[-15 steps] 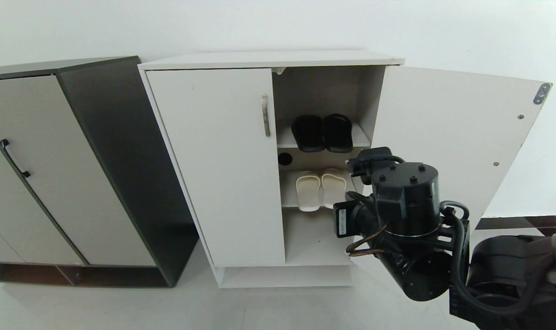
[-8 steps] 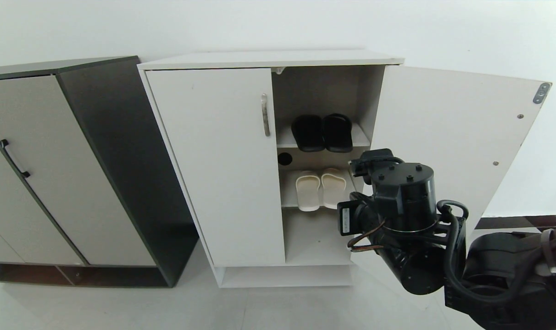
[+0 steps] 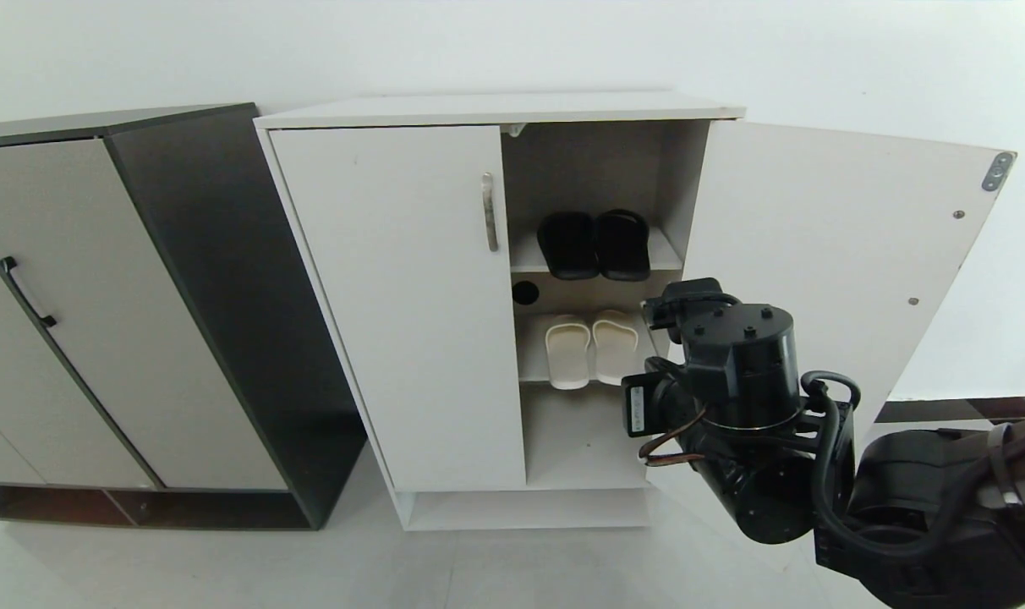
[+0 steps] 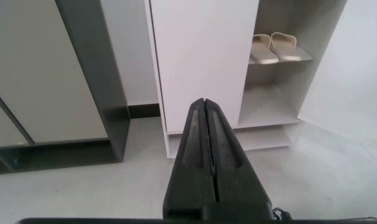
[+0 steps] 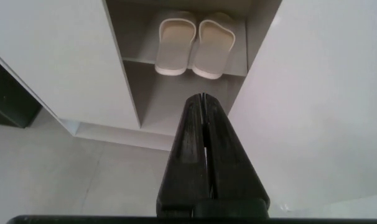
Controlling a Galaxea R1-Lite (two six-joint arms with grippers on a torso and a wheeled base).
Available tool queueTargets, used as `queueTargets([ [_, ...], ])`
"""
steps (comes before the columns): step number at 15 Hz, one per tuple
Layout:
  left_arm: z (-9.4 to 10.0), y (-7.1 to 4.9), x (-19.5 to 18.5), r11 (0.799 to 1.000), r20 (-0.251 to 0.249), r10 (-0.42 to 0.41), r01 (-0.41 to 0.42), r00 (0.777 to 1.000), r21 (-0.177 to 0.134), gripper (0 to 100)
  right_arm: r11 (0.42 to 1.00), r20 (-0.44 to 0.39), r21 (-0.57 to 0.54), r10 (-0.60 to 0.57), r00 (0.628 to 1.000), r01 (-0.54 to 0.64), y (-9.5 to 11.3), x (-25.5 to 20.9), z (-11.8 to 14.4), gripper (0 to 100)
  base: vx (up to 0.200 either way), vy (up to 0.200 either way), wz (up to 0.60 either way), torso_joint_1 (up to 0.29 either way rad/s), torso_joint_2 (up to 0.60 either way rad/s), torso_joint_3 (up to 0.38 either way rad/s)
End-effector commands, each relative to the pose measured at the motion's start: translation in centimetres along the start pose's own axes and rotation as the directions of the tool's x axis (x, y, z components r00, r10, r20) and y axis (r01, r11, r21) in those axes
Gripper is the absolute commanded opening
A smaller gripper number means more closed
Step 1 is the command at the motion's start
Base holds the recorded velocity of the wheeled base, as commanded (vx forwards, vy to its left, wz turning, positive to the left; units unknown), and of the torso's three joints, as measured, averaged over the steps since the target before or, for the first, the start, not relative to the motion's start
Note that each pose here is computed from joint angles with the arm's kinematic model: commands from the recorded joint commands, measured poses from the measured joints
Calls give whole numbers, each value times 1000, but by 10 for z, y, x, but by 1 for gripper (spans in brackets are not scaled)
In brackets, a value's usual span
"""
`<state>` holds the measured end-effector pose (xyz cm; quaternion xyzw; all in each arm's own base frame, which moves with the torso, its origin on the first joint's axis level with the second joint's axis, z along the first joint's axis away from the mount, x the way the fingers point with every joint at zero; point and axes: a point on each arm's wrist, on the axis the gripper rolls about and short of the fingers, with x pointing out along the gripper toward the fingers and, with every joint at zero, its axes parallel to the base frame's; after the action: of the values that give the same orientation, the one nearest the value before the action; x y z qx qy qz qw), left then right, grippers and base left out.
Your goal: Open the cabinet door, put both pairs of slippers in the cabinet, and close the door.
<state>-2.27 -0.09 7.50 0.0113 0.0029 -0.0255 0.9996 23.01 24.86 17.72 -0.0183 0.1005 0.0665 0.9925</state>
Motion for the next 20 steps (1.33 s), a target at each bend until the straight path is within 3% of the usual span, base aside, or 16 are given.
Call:
queueTargets([
  [1, 0, 0, 0, 1000, 0, 0, 0, 1000, 0, 0, 1000, -2, -2, 0, 1000, 0, 1, 1, -1, 0, 0, 0, 0, 0, 0, 0],
  [8, 0, 0, 0, 1000, 0, 0, 0, 1000, 0, 0, 1000, -5, -4, 0, 1000, 0, 1, 1, -2, 0, 0, 0, 0, 32, -354, -329],
  [20, 0, 0, 0, 1000, 0, 0, 0, 1000, -1, 0, 1000, -7, -5, -5, 1000, 5, 0, 3, -3, 0, 0, 0, 0, 147, -476, -325],
])
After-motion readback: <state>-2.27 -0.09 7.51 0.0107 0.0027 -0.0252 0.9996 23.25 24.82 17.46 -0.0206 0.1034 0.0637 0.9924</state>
